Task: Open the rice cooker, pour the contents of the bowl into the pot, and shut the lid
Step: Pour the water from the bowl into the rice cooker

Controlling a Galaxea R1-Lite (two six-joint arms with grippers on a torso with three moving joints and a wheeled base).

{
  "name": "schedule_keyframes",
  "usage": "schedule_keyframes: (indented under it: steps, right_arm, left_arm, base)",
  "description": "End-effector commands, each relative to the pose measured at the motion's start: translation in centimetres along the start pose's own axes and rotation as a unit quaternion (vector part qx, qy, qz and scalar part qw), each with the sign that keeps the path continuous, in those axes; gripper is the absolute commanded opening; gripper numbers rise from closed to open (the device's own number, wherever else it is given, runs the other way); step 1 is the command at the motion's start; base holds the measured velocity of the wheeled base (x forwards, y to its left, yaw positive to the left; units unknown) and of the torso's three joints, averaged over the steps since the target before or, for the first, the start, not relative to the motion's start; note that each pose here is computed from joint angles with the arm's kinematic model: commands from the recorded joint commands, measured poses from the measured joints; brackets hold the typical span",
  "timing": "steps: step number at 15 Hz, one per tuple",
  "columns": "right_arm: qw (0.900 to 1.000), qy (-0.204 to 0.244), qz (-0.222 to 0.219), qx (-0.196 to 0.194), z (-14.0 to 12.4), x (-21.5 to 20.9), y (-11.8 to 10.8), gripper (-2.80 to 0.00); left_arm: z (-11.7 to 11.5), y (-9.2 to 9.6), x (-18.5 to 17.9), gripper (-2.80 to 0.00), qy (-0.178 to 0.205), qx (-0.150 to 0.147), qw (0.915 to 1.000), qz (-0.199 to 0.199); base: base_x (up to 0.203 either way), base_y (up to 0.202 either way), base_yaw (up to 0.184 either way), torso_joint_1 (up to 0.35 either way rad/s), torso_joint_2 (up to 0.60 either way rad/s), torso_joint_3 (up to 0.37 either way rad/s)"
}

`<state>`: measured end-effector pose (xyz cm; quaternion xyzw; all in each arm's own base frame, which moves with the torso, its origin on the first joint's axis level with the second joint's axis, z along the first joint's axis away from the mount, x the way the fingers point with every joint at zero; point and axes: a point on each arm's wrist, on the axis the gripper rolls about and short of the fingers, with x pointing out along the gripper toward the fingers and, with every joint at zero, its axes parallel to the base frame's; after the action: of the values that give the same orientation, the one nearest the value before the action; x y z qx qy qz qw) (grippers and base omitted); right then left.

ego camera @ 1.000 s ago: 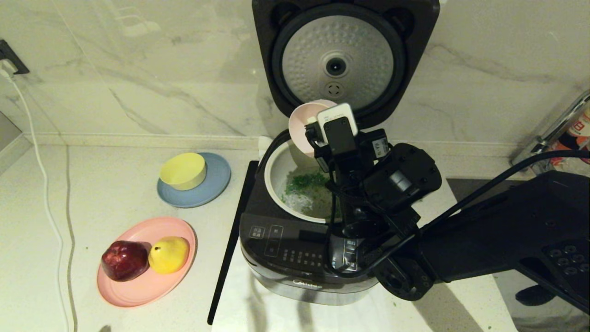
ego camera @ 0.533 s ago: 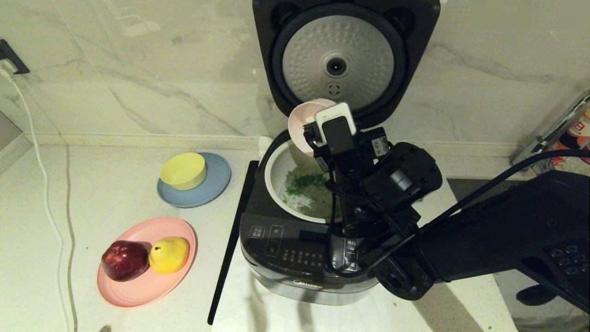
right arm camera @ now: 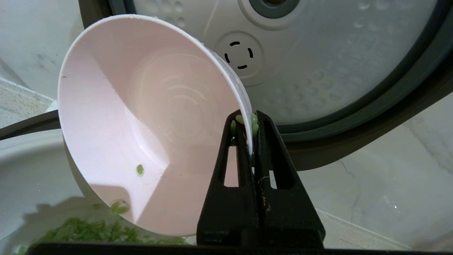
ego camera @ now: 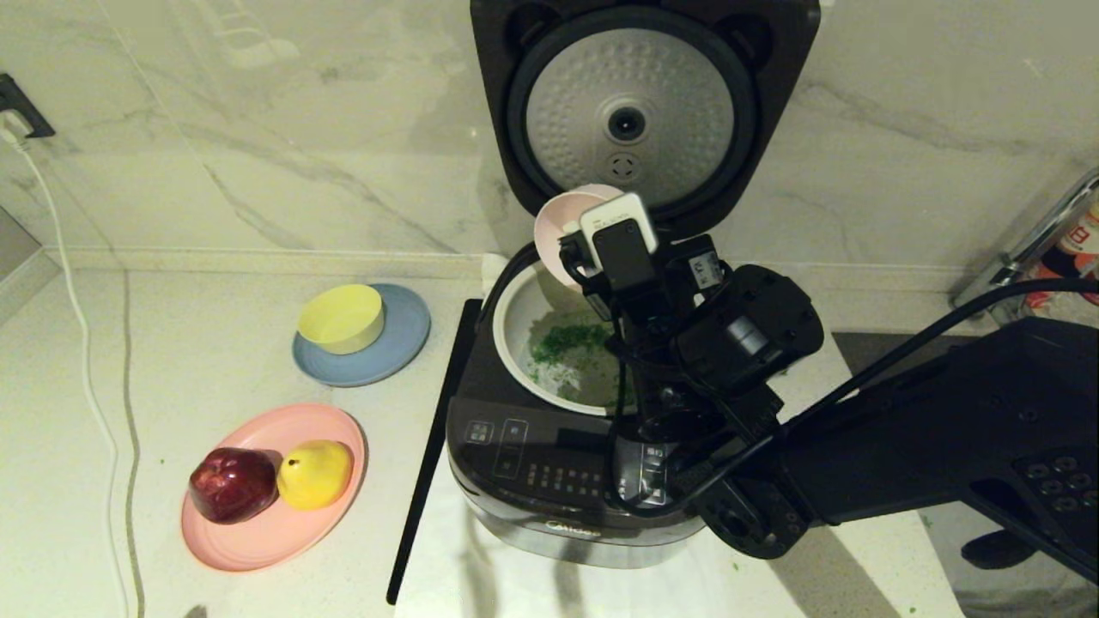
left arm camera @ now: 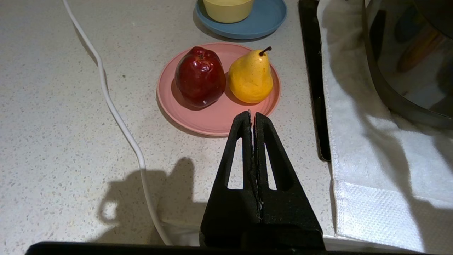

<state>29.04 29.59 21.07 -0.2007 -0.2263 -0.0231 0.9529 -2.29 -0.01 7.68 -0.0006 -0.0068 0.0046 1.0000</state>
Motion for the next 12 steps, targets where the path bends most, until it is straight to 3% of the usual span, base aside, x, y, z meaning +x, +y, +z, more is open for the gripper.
schedule_keyframes:
  steps: [1,12]
  right_arm:
    - [1.0,-0.003,-0.006,0.002,0.3,0.0,-0.2,-2.8]
    - [1.0,-0.013,-0.023,0.009,1.3,0.7,-1.2,-2.8]
  left_arm:
    - [-0.2,0.0,0.1,-2.8,0.005,0.0,1.0,0.0]
    - [-0.2,0.0,0.1,-2.8,0.005,0.0,1.0,0.001]
  base:
    - [0.0,0.0,0.0,0.0,0.0,0.0]
    - [0.0,0.0,0.0,0.0,0.0,0.0]
